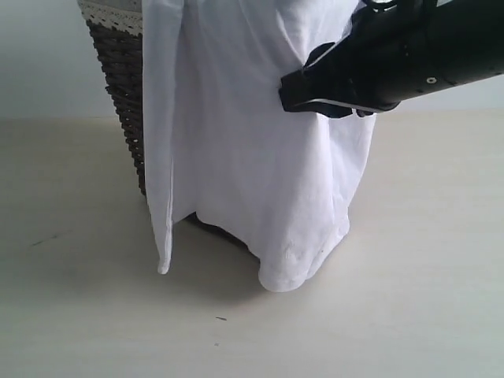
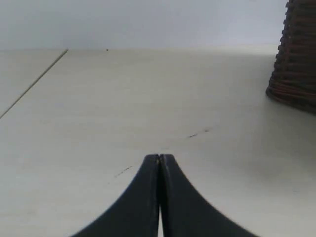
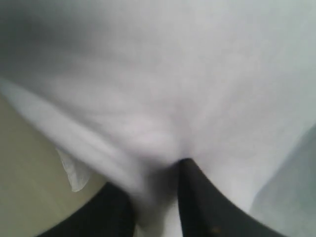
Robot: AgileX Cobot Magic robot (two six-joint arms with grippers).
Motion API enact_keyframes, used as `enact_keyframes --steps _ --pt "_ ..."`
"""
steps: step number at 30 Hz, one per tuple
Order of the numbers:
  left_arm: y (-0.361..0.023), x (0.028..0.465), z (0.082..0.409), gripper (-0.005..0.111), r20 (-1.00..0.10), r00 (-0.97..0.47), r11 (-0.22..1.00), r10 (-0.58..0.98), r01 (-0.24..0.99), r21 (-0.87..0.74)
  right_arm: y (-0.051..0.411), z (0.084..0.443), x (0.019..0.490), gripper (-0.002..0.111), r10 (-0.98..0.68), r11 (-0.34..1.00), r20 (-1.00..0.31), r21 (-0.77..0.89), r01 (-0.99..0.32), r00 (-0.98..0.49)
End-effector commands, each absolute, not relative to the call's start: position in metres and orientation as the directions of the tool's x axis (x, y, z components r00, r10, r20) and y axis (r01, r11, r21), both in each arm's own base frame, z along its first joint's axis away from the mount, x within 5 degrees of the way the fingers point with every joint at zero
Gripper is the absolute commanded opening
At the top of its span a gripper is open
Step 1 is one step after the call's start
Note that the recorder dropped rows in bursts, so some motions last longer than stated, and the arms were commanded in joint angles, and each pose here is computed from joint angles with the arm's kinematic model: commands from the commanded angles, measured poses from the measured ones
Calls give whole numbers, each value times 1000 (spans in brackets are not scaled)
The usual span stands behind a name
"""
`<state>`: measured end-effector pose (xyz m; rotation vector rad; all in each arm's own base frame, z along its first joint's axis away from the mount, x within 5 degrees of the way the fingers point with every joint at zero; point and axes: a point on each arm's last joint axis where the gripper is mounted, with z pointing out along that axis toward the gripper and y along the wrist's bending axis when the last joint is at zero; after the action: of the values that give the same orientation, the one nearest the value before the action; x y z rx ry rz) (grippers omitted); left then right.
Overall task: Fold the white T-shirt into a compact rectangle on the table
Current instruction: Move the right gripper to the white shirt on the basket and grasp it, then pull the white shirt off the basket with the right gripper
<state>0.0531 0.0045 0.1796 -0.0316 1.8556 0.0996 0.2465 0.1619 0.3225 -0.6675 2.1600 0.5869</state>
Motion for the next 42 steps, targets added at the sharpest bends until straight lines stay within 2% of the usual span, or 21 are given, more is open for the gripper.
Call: enact_keyframes --steps 1,7,19,27,35,42 --pt "4 53 181 0 -962 -271 996 35 -67 56 161 328 248 0 -273 753 -813 152 -640 -514" --pt "4 53 181 0 -962 -271 996 35 -67 56 154 349 244 0 -308 755 -859 40 -654 -408" --pt "4 53 181 0 -962 -271 996 35 -67 56 138 446 215 0 -275 744 -929 -43 -667 -247" --pt "4 53 181 0 -962 -271 996 35 -67 56 122 508 205 0 -171 816 -975 -61 -574 -140" --pt "4 53 181 0 -962 -271 996 35 -67 56 103 579 171 0 -67 826 -997 -79 -558 41" --pt "4 53 181 0 -962 -271 996 35 -67 56 88 618 137 0 15 815 -995 -48 -578 104"
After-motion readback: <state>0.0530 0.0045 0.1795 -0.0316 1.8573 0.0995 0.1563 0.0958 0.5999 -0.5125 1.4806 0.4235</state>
